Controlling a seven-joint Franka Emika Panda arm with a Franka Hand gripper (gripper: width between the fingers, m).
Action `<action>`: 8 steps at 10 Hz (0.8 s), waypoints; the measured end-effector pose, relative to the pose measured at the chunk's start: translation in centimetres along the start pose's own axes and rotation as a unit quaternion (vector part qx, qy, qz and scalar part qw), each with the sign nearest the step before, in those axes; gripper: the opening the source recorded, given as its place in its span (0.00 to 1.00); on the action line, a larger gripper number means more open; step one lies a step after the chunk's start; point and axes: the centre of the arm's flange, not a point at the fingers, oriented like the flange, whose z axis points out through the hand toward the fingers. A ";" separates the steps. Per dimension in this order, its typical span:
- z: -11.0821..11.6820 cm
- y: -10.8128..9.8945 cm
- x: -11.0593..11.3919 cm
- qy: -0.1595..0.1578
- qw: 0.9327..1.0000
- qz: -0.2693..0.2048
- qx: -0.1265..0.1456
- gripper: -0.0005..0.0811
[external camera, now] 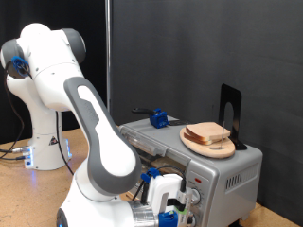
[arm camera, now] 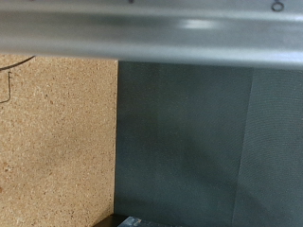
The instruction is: Make a piece of toast with the oven
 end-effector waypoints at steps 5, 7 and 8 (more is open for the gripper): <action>-0.5 0.1 0.0 0.012 1.000 -0.009 -0.004 0.28; -0.6 0.9 0.2 0.014 1.000 -0.009 -0.007 0.67; -0.7 1.2 0.2 0.016 1.000 -0.008 -0.008 0.67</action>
